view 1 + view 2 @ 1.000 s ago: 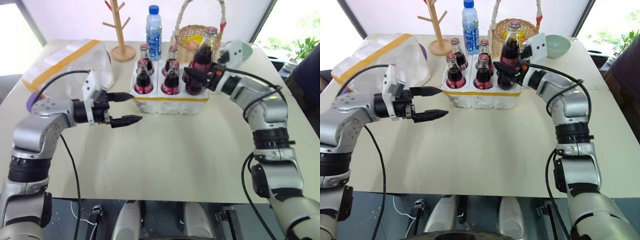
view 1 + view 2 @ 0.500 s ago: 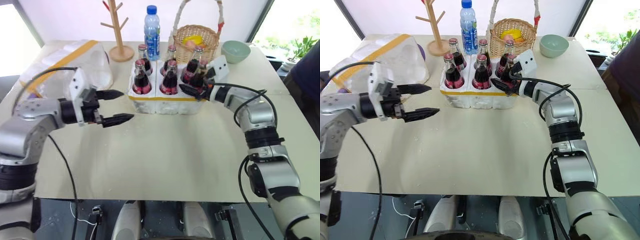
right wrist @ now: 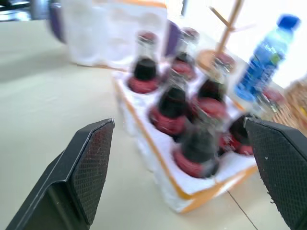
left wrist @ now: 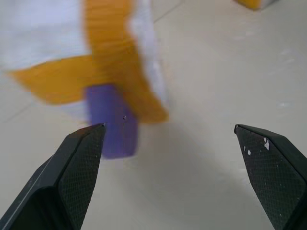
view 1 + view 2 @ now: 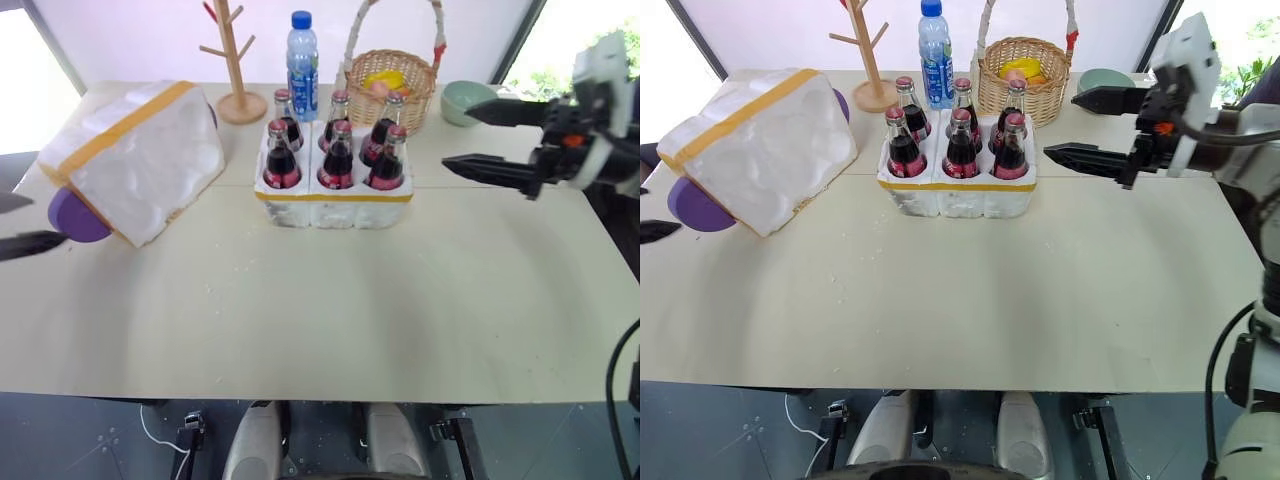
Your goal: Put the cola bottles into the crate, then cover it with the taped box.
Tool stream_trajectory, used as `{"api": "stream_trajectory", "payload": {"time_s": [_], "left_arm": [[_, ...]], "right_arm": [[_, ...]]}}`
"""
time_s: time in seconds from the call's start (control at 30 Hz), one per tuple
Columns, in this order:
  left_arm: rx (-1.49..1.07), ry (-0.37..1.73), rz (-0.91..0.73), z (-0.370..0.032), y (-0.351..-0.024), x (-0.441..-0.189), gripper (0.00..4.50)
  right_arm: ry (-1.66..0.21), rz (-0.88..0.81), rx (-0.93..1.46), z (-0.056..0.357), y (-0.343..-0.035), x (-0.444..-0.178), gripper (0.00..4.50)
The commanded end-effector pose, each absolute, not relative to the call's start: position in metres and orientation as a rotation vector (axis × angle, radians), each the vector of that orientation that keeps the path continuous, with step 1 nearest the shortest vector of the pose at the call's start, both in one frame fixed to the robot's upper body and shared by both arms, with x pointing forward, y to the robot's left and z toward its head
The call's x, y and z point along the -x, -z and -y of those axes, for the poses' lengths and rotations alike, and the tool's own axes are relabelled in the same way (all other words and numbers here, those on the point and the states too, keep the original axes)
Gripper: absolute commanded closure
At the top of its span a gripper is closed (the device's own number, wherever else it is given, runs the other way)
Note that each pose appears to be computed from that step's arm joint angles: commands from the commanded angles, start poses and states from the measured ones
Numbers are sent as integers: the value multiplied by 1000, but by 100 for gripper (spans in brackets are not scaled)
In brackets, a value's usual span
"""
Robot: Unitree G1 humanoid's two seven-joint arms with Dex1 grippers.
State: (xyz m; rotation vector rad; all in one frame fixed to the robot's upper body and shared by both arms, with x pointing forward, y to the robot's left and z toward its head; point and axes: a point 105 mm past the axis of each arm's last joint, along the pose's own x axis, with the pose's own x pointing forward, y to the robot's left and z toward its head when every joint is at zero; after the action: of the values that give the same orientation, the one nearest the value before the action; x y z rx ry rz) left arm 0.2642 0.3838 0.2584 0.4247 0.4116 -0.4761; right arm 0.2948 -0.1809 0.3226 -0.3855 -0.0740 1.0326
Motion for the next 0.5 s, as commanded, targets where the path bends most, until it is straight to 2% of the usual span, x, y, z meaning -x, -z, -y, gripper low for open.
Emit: {"api": "stream_trajectory", "payload": {"time_s": [0.03, 0.23, 0.37, 0.5], "left_arm": [[-483, 433, -416, -399, -266, -272, 0], [-483, 446, -486, -401, -243, -307, 0], [-475, 429, -535, -399, -231, -325, 0], [-509, 408, -605, -400, -220, -332, 0]], "right_arm": [[-1072, 135, 437, 175, -337, -280, 8], [-1197, 163, 477, 163, -343, -253, 8], [-1189, 187, 492, 160, -351, -248, 8], [-1162, 210, 500, 161, -358, -244, 8]]}}
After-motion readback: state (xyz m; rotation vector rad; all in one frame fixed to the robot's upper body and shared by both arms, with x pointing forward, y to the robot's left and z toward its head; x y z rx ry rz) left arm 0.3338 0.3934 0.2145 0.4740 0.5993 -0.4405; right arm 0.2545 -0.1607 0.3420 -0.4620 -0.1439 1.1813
